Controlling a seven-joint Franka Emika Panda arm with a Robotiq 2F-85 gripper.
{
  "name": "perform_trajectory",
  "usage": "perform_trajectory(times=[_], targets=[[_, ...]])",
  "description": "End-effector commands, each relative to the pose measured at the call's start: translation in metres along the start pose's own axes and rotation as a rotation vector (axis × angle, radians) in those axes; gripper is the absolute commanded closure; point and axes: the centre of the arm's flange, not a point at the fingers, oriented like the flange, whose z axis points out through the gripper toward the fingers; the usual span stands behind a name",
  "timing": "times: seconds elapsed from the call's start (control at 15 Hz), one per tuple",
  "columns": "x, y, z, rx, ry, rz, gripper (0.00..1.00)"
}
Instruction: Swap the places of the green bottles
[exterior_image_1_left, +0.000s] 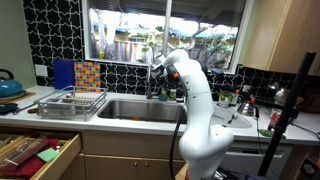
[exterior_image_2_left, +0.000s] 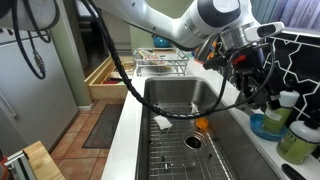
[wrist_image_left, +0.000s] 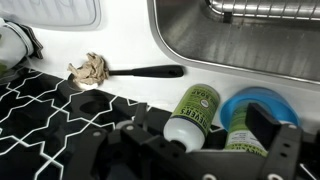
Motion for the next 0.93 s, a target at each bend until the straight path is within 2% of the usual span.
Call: perform_trajectory(times=[0.0,0.2,0.47,0.67,0.87], targets=[[0.014,0.014,-0.002,0.050,0.064,-0.007,0.00],[0.026,0.029,-0.008,0.111,0.089,0.006,0.00],[0.039,0.041,-0.006,0.213,0.048,0.024,0.00],[0.047,0.042,-0.003,0.313,0.060,0.033,0.00],[0.053,0.035,0.002,0.351,0.062,0.035,0.00]])
